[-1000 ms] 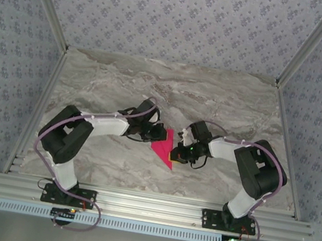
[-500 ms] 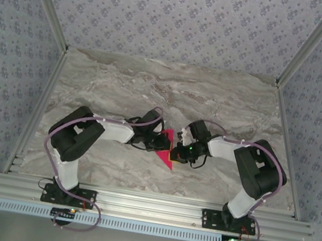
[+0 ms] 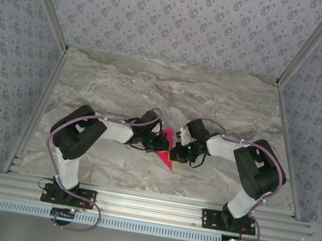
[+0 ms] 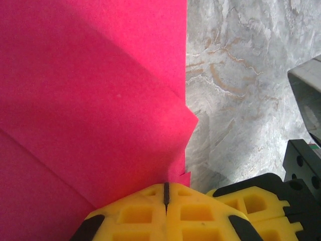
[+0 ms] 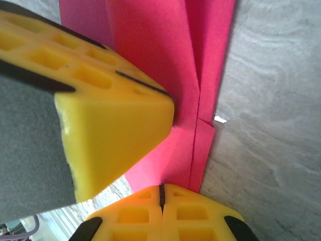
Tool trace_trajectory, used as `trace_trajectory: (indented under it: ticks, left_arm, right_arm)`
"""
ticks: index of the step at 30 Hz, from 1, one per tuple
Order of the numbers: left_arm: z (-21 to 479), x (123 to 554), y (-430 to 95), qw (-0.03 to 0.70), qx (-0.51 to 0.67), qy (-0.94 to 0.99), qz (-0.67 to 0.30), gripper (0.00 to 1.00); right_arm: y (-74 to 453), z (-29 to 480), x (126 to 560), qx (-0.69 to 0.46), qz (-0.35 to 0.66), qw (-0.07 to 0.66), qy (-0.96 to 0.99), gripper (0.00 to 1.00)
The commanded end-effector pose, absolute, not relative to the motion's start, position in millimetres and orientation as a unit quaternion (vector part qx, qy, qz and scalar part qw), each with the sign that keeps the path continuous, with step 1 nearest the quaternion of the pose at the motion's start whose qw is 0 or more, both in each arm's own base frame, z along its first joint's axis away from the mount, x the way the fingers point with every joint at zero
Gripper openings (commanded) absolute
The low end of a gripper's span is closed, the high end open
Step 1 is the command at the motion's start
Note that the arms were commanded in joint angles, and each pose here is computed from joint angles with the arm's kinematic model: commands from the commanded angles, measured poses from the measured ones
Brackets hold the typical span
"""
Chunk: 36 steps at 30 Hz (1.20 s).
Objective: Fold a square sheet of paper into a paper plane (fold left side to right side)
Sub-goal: Fourth fold the wing at the center of the table.
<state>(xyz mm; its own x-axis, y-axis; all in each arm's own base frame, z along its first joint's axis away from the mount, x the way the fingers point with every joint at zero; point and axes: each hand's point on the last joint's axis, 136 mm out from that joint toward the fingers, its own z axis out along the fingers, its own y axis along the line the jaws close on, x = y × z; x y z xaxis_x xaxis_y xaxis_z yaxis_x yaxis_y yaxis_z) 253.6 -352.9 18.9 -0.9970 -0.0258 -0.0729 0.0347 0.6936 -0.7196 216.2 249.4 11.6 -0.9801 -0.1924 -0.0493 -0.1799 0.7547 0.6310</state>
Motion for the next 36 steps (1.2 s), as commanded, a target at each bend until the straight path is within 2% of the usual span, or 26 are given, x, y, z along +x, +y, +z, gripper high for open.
trace_trajectory:
  ticks: [1,15,23,27,31,33,36]
  left_arm:
    - [-12,286,-313,0.068,-0.032,0.946,-0.314,0.02]
    - [1,354,-280,0.102,-0.032,0.95,-0.292,0.03]
    - [3,387,-266,0.128,-0.048,0.938,-0.319,0.05]
    - [27,401,-267,0.143,-0.045,0.927,-0.343,0.1]
    - [68,406,-262,0.173,-0.037,0.918,-0.356,0.19]
    - [86,402,-259,0.185,-0.035,0.913,-0.362,0.23]
    - [104,388,-257,0.192,-0.039,0.904,-0.38,0.31]
  right_arm:
    - [188,-42,174,0.072,-0.18,0.087,-0.977,0.0]
    - [188,-42,169,0.07,-0.186,0.091,-0.976,0.0]
    - [193,-37,170,0.071,-0.199,0.082,-0.974,0.0]
    - [211,-25,182,0.074,-0.24,0.056,-0.966,0.0]
    - [232,-7,198,0.082,-0.289,0.023,-0.954,0.01]
    - [240,6,209,0.087,-0.31,-0.003,-0.947,0.06]
    - [245,31,224,0.096,-0.325,-0.055,-0.939,0.18]
